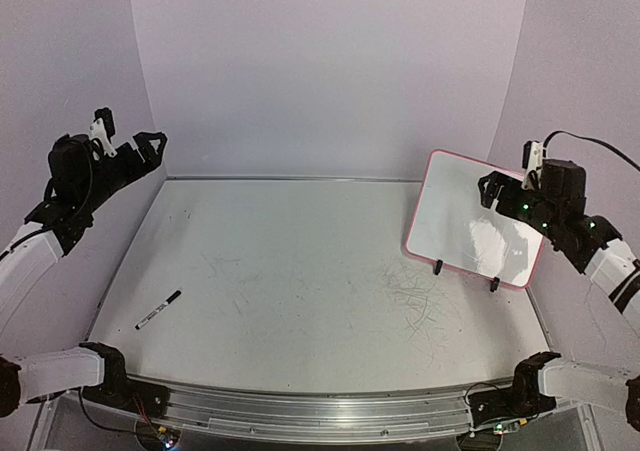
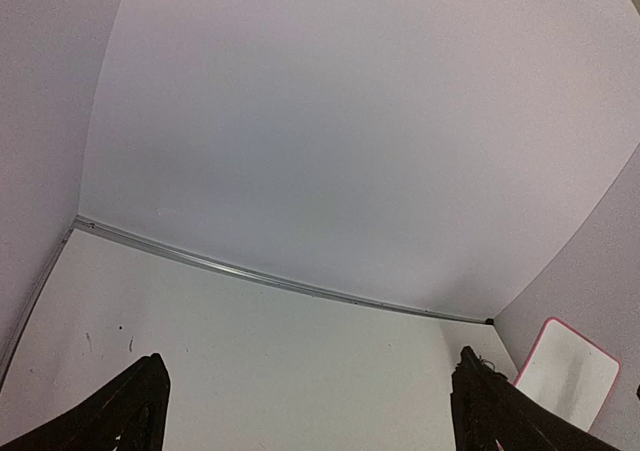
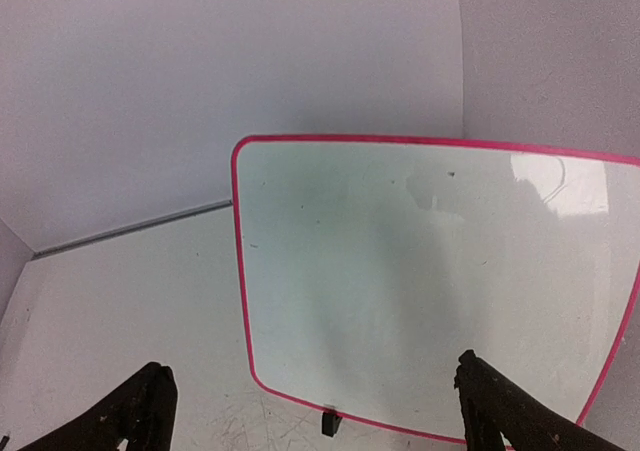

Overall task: Write a sentence on the whiteboard
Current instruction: Move the whiteboard to the center of the board.

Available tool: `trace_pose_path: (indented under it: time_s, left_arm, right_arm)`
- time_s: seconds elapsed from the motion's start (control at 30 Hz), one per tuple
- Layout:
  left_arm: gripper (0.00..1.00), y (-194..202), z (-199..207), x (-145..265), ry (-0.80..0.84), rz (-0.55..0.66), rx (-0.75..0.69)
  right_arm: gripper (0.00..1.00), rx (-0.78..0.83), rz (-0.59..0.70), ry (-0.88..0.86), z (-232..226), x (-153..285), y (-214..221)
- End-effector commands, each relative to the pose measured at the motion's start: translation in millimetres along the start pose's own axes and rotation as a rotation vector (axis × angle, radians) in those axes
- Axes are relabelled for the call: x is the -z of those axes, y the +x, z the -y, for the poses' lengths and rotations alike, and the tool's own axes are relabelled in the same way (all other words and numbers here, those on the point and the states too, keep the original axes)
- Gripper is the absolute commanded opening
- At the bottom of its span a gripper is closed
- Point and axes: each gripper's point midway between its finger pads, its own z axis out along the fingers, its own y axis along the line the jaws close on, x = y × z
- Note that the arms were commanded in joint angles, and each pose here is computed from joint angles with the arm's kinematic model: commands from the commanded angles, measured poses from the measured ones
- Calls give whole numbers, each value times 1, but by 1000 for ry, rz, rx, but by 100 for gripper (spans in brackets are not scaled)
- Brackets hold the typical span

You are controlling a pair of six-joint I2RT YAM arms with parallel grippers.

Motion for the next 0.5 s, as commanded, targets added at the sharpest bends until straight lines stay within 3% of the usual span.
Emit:
trace_pose_path:
  time_s: [0.0, 0.23, 0.47]
  left_arm:
    - [99, 3, 5, -4, 33, -13, 20]
    - [100, 26, 5, -16, 61, -93, 87]
    - [99, 44, 5, -24, 84, -160, 122]
  right_arm:
    - [98, -13, -115, -89, -21, -16, 27]
    - [98, -5, -354, -35, -35, -62, 108]
    - [98, -116, -403, 237, 7, -88, 146]
